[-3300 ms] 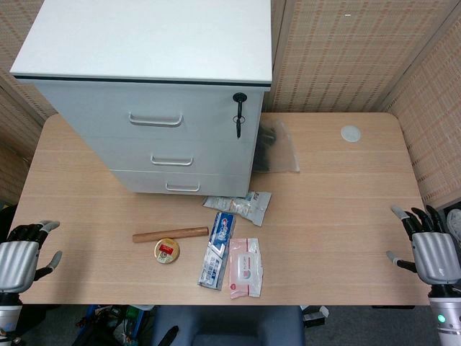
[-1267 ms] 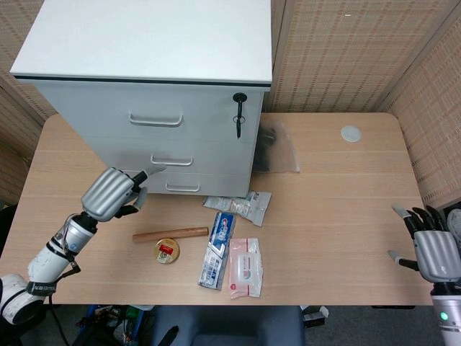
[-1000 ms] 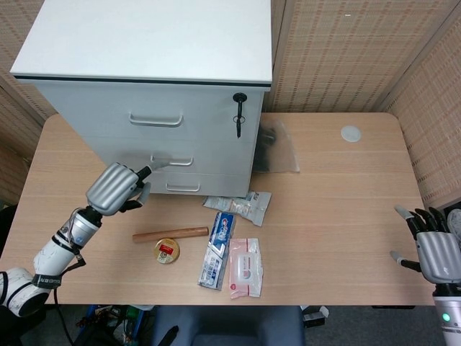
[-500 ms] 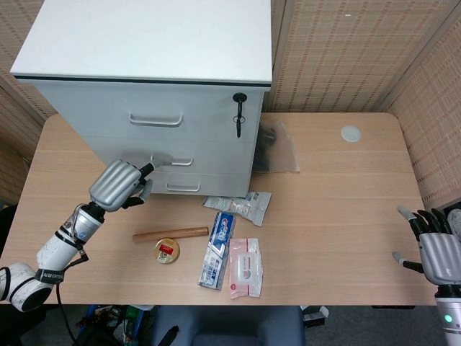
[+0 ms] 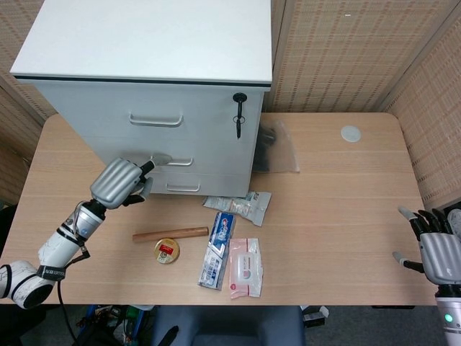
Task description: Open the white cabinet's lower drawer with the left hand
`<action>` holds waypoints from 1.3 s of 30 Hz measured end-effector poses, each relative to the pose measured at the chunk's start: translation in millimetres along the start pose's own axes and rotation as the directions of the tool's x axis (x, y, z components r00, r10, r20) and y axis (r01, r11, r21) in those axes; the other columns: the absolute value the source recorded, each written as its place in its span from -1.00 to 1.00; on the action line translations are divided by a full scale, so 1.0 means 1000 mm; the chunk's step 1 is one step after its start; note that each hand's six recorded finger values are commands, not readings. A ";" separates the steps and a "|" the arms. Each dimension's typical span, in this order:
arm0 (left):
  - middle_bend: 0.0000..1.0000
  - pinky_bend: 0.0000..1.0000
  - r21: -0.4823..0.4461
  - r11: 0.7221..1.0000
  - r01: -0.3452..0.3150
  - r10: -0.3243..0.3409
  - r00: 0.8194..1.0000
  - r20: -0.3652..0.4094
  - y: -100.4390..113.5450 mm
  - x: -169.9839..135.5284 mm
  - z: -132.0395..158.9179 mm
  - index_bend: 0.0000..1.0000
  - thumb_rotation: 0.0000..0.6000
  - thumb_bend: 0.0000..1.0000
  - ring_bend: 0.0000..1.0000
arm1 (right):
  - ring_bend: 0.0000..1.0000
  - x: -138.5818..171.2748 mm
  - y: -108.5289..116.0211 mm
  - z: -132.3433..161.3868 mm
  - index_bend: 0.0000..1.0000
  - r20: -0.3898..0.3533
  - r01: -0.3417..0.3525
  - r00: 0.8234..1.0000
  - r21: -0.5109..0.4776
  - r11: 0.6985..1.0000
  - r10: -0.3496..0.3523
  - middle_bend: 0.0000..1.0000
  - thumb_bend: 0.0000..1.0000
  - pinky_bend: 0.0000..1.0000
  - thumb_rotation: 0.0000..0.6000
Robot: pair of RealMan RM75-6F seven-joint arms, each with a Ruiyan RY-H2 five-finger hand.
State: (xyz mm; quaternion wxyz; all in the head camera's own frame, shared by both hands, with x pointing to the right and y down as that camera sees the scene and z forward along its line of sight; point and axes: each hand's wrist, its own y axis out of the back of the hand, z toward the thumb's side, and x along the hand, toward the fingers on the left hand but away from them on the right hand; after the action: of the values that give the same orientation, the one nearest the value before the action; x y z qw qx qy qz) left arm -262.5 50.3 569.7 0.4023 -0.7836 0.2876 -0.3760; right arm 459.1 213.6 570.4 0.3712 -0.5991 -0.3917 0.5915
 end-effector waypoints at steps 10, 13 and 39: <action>0.98 1.00 0.002 1.000 0.004 -0.004 1.000 0.009 -0.001 -0.006 0.002 -0.59 1.00 0.35 0.99 | -0.70 -0.001 -0.001 -0.001 -0.68 0.002 -0.005 1.000 0.001 1.000 0.005 -0.47 -0.91 -0.83 1.00; 0.98 1.00 -0.001 1.000 0.000 0.000 1.000 0.010 0.000 -0.009 0.003 -0.59 1.00 0.35 0.99 | -0.70 -0.001 -0.001 0.000 -0.67 0.002 -0.005 1.000 0.002 1.000 0.005 -0.47 -0.91 -0.83 1.00; 0.98 1.00 0.013 1.000 0.021 -0.021 0.999 0.037 0.002 -0.045 0.017 -0.57 1.00 0.35 0.99 | -0.70 0.000 -0.001 0.001 -0.67 0.002 -0.009 1.000 0.006 1.000 0.009 -0.47 -0.91 -0.83 1.00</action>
State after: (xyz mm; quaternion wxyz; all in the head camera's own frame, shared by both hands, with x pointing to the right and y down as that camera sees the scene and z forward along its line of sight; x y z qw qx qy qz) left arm -273.3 90.0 545.1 0.4086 -0.7908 0.2694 -0.3676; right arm 458.1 214.2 571.0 0.3698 -0.5992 -0.3877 0.5949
